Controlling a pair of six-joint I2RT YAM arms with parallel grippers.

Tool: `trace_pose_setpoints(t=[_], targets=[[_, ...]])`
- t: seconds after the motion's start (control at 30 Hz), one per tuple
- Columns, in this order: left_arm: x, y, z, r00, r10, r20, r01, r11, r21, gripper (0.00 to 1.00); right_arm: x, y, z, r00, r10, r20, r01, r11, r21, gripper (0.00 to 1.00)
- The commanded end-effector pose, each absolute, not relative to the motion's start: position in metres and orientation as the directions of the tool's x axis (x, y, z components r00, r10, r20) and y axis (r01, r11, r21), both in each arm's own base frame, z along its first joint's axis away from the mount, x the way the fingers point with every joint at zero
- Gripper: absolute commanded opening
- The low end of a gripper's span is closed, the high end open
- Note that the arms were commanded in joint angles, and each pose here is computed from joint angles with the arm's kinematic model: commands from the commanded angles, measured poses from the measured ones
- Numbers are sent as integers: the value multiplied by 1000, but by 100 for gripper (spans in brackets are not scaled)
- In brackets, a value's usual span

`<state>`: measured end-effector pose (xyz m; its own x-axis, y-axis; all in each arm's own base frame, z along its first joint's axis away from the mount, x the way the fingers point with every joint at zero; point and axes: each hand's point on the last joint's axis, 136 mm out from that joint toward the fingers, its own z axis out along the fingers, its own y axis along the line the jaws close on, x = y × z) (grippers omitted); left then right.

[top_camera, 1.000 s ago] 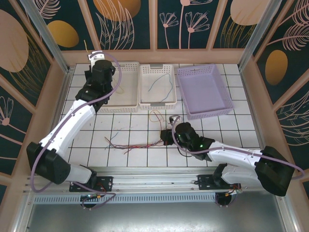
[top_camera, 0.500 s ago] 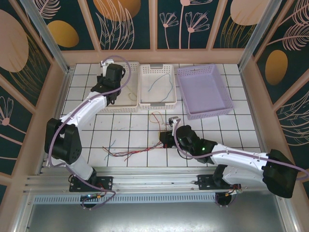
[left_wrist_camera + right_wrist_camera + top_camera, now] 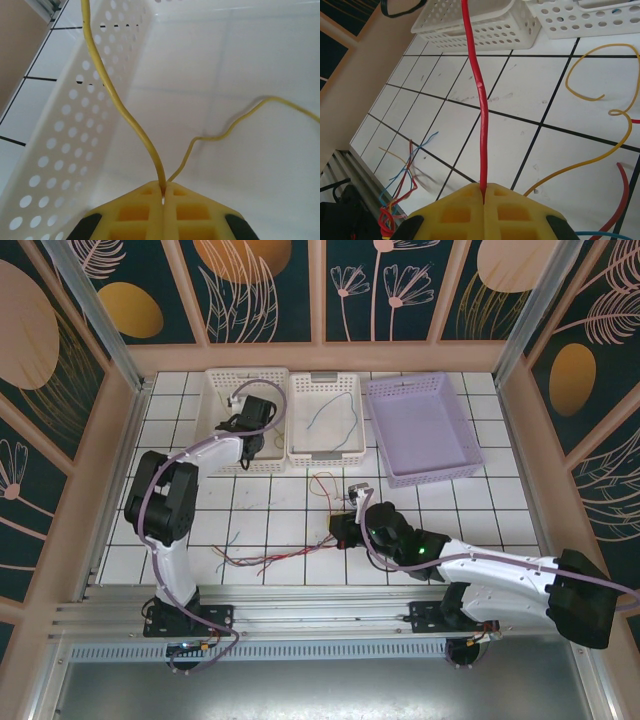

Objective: Untangle the cables

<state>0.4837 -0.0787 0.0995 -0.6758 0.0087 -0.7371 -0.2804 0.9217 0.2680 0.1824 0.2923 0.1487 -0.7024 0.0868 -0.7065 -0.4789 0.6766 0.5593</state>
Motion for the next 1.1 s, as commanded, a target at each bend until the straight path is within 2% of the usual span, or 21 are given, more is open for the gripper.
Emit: trace_pose_setpoints(t=[0.0, 0.03, 0.3, 0.53, 0.77, 0.9, 1.07], targets=[[489, -81, 94, -690, -1, -724, -284, 920, 269, 0, 186, 297, 172, -676, 129, -726, -491, 655, 574, 0], [490, -81, 95, -692, 2, -722, -282, 919, 274, 0, 186, 297, 173, -675, 130, -726, -492, 654, 575, 0], [499, -89, 126, -666, 16, -746, -252, 936, 245, 40, 191, 291, 169, -675, 150, -722, -457, 684, 569, 0], [501, -96, 162, -635, 4, -773, -232, 953, 195, 62, 204, 277, 168, -656, 205, -726, -379, 742, 553, 0], [484, -95, 189, -601, -17, -799, -215, 966, 141, 66, 215, 268, 169, -662, 251, -706, -330, 749, 575, 0], [471, -86, 204, -562, -53, -825, -245, 964, 104, 75, 212, 273, 173, -664, 237, -709, -359, 731, 581, 0], [476, -69, 199, -575, -210, -791, -275, 960, -55, 78, 206, 283, 177, -664, 194, -722, -424, 697, 578, 0]])
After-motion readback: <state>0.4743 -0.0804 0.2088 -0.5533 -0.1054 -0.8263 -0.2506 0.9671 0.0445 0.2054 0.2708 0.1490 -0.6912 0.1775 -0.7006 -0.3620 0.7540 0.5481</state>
